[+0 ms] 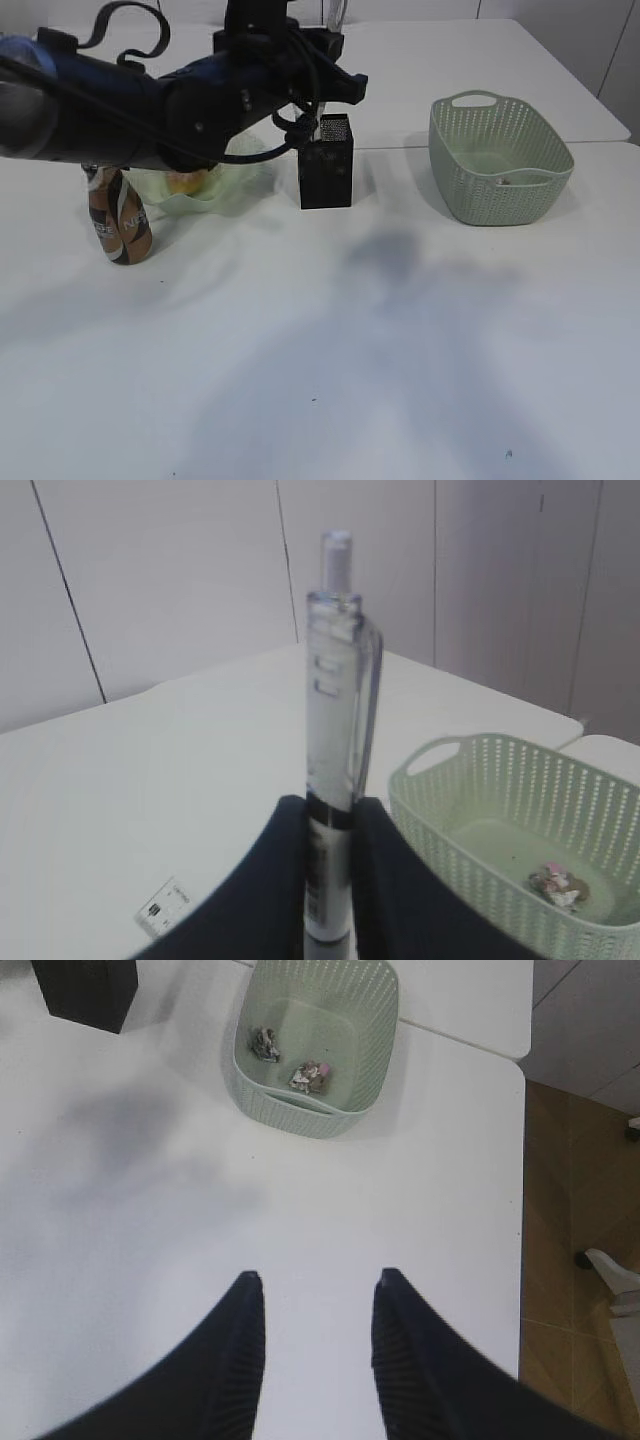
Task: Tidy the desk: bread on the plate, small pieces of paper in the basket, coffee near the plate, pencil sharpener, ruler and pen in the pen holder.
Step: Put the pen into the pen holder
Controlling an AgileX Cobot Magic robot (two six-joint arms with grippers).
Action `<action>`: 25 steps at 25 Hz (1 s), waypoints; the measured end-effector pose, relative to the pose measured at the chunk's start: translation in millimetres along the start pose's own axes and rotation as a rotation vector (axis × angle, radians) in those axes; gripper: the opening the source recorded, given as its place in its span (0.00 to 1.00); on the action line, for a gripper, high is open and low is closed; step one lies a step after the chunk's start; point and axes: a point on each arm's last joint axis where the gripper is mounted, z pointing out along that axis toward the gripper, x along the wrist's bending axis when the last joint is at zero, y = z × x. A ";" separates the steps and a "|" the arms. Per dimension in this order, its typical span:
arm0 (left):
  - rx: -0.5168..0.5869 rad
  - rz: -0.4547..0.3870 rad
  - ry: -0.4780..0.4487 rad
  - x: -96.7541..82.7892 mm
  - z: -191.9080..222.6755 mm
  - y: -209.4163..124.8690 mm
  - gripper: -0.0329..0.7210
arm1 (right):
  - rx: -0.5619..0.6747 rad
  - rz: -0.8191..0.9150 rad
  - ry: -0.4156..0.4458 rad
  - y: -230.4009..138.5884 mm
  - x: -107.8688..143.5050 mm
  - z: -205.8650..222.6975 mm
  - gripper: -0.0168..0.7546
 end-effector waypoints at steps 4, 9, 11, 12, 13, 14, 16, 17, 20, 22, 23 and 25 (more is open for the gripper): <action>0.018 -0.052 0.041 15.1 5.7 -15.0 0.12 | 0.000 -0.001 -0.004 0.0 -0.3 0.0 0.41; 0.018 -0.078 0.068 25.2 8.4 -21.9 0.12 | 0.000 -0.010 -0.031 0.0 -2.8 0.0 0.41; 0.011 -0.081 0.068 24.8 12.4 -21.9 0.12 | 0.000 -0.009 -0.032 0.0 -3.0 0.0 0.41; 0.008 -0.081 0.068 24.5 15.9 -22.8 0.12 | 0.000 -0.009 -0.032 0.0 -3.0 0.0 0.41; 0.004 -0.082 0.067 24.2 19.1 -23.0 0.12 | 0.000 -0.009 -0.033 0.0 -3.0 0.0 0.41; 0.005 -0.082 0.066 23.7 22.8 -24.4 0.12 | 0.000 -0.009 -0.033 0.0 -3.0 0.0 0.41; 0.000 -0.086 0.064 22.9 30.5 -24.7 0.12 | 0.000 -0.009 -0.035 0.0 -3.2 0.0 0.41; -0.002 -0.087 0.063 22.5 33.5 -25.6 0.12 | 0.000 -0.007 -0.035 0.0 -3.2 0.0 0.41; -0.003 -0.088 0.063 22.3 44.4 -30.3 0.12 | 0.000 -0.007 -0.035 0.0 -3.2 0.0 0.41; 0.002 -0.091 0.061 22.9 52.1 -32.6 0.12 | 0.000 -0.008 -0.035 0.0 -3.2 0.0 0.41; 0.009 -0.091 0.059 22.3 55.2 -35.1 0.12 | 0.000 -0.008 -0.035 0.0 -3.2 0.0 0.41; 0.020 -0.095 0.054 21.2 61.1 -38.4 0.12 | 0.000 -0.008 -0.035 0.0 -3.2 0.0 0.41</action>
